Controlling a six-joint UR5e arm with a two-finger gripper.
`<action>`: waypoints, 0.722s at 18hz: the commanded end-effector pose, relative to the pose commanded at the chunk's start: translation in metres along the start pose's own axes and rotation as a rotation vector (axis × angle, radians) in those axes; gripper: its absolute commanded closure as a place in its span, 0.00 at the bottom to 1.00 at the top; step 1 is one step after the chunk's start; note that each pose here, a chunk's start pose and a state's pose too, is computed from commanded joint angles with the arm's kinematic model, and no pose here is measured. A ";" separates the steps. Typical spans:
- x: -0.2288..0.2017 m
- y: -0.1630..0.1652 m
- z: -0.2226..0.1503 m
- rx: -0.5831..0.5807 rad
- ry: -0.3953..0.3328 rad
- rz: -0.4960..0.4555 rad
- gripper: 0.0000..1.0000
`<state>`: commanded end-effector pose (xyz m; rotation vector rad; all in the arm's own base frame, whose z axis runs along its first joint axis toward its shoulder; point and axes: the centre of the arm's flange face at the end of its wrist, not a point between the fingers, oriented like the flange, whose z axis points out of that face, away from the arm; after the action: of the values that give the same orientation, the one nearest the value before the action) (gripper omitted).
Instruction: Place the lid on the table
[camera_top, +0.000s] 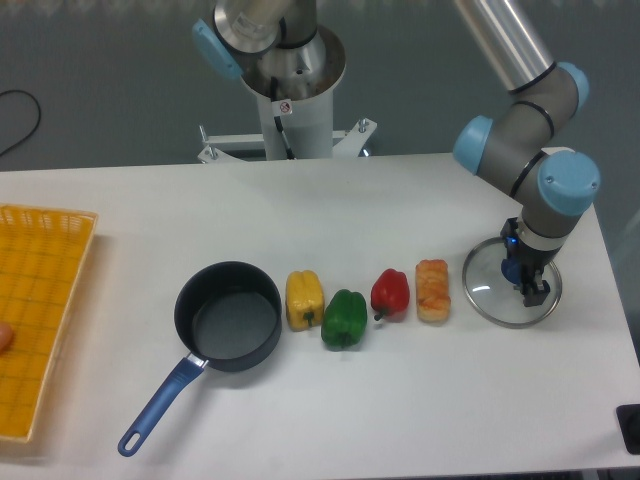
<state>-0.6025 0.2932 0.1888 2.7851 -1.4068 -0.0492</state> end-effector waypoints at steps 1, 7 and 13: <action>0.000 0.000 0.000 0.000 0.000 0.000 0.43; 0.000 -0.002 -0.003 -0.001 -0.001 0.002 0.09; 0.000 -0.007 -0.028 -0.020 -0.028 0.003 0.00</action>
<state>-0.5957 0.2977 0.2169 2.7774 -1.4080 -0.1013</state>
